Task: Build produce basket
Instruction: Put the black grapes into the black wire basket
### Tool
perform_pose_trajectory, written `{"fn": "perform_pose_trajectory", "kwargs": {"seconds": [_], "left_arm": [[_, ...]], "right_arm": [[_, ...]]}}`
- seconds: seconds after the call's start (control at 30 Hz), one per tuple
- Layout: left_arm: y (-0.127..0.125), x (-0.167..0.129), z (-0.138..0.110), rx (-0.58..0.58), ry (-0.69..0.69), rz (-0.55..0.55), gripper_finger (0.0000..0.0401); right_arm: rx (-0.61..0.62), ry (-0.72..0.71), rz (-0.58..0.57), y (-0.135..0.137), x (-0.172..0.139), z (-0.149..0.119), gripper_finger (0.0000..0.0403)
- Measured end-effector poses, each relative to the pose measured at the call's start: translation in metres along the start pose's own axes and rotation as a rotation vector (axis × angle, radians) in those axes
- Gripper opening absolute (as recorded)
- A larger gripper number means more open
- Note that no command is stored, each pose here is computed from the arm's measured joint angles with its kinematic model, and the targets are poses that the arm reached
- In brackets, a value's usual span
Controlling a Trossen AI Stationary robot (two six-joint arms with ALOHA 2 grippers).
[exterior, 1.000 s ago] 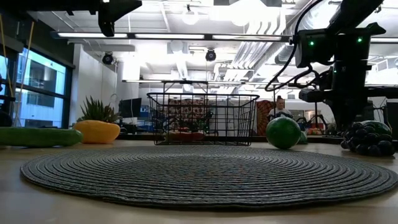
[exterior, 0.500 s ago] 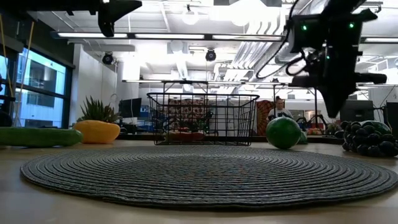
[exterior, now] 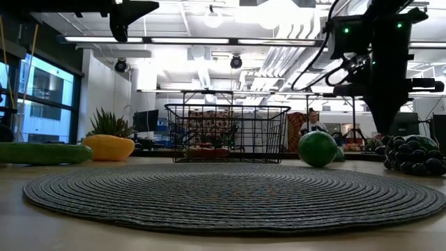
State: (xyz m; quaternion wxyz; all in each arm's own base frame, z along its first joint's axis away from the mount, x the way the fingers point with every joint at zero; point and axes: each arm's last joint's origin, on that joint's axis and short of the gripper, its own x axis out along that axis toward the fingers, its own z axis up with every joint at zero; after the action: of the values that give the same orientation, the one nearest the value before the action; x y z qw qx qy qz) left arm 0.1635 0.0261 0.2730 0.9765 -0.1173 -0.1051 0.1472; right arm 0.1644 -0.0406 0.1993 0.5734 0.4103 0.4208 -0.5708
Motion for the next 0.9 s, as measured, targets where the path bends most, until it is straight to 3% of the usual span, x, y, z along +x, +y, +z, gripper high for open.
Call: {"fn": "perform_pose_trajectory", "kwargs": {"seconds": [0.2,0.33,0.43,0.6,0.9], "left_arm": [[0.0,0.0,0.0,0.0,0.0,0.0,0.0193],[0.0,0.0,0.0,0.0,0.0,0.0,0.0193],[0.0,0.0,0.0,0.0,0.0,0.0,0.0193],[0.0,0.0,0.0,-0.003,0.0,0.0,0.0193],[0.0,0.0,0.0,-0.003,0.0,0.0,0.0193]], "right_arm": [[0.042,-0.047,-0.011,-0.009,-0.003,0.005,0.0077],[0.093,-0.015,-0.031,-0.014,0.012,0.007,0.0138],[0.151,0.01,-0.015,-0.016,0.025,0.005,0.016],[0.186,0.039,0.0,-0.02,0.039,0.0,0.0158],[0.236,0.006,0.012,-0.019,0.041,0.0,0.0108]]}}
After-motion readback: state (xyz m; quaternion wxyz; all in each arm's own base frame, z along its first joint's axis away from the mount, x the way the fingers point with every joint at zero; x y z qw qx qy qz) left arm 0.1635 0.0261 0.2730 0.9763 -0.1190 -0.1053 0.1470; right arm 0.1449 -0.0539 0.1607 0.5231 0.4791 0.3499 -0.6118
